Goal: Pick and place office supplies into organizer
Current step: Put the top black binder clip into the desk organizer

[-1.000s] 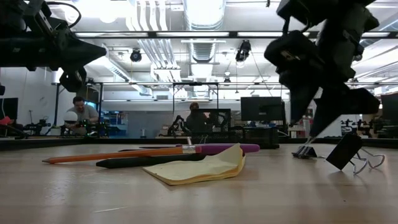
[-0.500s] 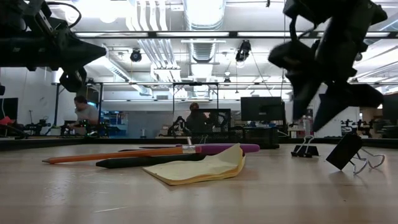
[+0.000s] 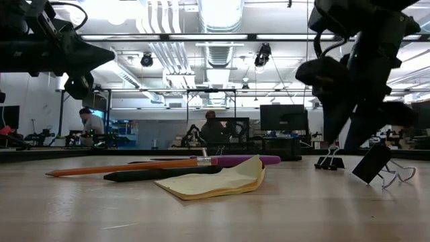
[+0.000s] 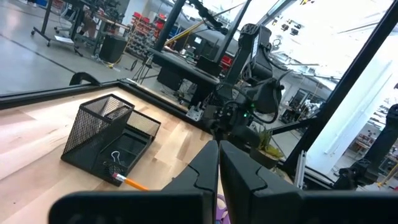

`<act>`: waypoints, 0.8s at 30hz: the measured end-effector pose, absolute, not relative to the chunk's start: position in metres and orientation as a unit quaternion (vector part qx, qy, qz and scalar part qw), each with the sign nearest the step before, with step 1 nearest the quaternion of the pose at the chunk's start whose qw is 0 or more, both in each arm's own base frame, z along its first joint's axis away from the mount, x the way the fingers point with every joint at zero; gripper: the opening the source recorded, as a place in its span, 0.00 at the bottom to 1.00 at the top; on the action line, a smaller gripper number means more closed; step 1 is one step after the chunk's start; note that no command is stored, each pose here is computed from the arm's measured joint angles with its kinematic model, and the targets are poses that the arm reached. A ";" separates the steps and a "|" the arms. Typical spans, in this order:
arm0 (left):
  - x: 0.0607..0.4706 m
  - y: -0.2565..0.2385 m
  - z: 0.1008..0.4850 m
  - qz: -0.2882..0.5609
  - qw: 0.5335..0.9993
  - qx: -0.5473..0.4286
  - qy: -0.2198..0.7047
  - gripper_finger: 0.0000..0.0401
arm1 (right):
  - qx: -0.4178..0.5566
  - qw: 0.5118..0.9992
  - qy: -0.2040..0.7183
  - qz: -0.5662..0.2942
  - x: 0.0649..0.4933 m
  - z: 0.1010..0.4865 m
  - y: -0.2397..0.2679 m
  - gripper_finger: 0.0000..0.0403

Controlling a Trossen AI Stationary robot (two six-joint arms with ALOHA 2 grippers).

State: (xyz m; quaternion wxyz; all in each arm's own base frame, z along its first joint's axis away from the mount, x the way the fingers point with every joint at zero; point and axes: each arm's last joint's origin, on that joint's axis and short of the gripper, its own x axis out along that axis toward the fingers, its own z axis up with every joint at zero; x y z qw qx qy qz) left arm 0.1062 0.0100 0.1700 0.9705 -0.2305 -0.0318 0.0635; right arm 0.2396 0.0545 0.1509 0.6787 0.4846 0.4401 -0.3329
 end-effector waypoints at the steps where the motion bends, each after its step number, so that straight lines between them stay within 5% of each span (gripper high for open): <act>1: 0.106 0.010 0.170 0.064 0.971 -0.230 -0.032 0.00 | 0.483 0.679 0.444 -0.330 0.241 0.148 0.055 0.43; 16: 0.106 0.010 0.170 0.064 0.970 -0.231 -0.031 0.00 | 0.463 0.699 0.442 -0.320 0.247 0.142 0.055 0.28; 24: 0.106 0.010 0.170 0.064 0.970 -0.231 -0.031 0.00 | 0.445 0.715 0.444 -0.305 0.248 0.143 0.055 0.05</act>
